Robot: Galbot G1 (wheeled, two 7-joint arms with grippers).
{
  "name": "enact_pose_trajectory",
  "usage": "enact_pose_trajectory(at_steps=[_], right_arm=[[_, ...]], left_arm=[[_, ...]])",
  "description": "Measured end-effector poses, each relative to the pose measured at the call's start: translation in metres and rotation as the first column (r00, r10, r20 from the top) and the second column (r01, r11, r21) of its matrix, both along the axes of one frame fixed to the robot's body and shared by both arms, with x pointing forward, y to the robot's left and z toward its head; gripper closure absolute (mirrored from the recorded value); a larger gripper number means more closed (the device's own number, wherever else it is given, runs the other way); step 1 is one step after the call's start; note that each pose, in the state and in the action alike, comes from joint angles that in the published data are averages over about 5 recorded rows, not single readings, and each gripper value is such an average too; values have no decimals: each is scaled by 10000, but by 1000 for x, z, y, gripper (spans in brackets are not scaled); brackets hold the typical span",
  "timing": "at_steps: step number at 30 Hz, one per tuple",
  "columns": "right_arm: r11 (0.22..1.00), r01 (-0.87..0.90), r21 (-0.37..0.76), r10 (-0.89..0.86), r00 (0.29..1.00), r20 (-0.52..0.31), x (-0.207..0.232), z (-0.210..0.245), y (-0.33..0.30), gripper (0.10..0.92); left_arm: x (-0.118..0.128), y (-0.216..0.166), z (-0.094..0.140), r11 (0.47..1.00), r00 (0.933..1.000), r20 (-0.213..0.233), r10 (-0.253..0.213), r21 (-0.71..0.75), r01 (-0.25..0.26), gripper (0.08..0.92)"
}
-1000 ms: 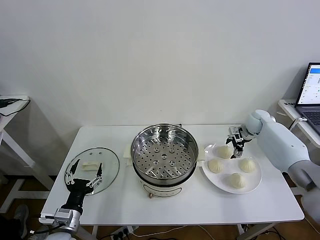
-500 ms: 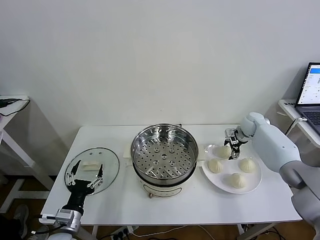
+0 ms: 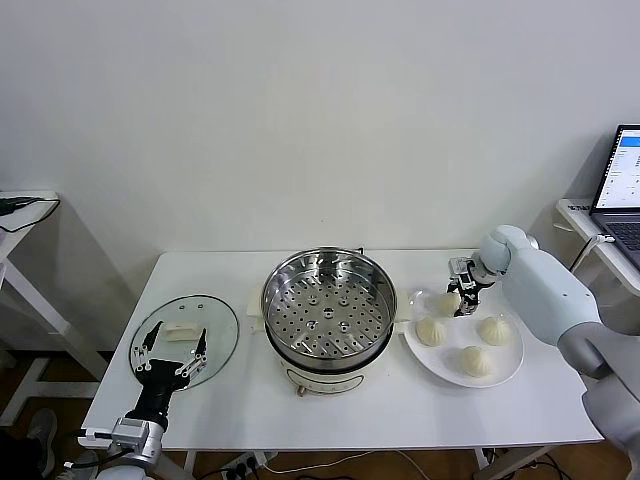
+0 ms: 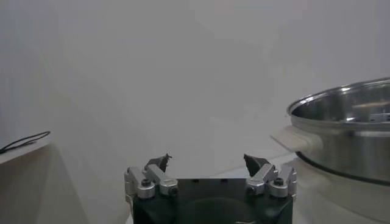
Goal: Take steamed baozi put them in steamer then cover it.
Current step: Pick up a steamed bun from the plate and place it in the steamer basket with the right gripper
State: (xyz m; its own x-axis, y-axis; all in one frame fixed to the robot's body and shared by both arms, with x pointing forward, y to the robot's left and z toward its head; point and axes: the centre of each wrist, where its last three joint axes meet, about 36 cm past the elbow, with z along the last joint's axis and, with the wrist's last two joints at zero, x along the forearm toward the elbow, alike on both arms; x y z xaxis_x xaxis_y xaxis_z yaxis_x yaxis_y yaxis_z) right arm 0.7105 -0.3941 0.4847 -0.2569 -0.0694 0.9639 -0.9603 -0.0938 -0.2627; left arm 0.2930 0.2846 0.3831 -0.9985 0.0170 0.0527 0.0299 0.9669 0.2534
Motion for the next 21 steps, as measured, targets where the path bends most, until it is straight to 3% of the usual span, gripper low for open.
enact_pose_trajectory(at_steps=[12,21], right_arm=[[9611,-2759,-83,2757,9578,813,-16,133,17,352],[7917,-5968,-1308,6096,7858,1044,-43,236,99,352]], left_arm=[[-2,-1,4,9999,10000,34,-86,123,85,177],[-3,3,4,9996,10000,-8,-89,268,89,177]])
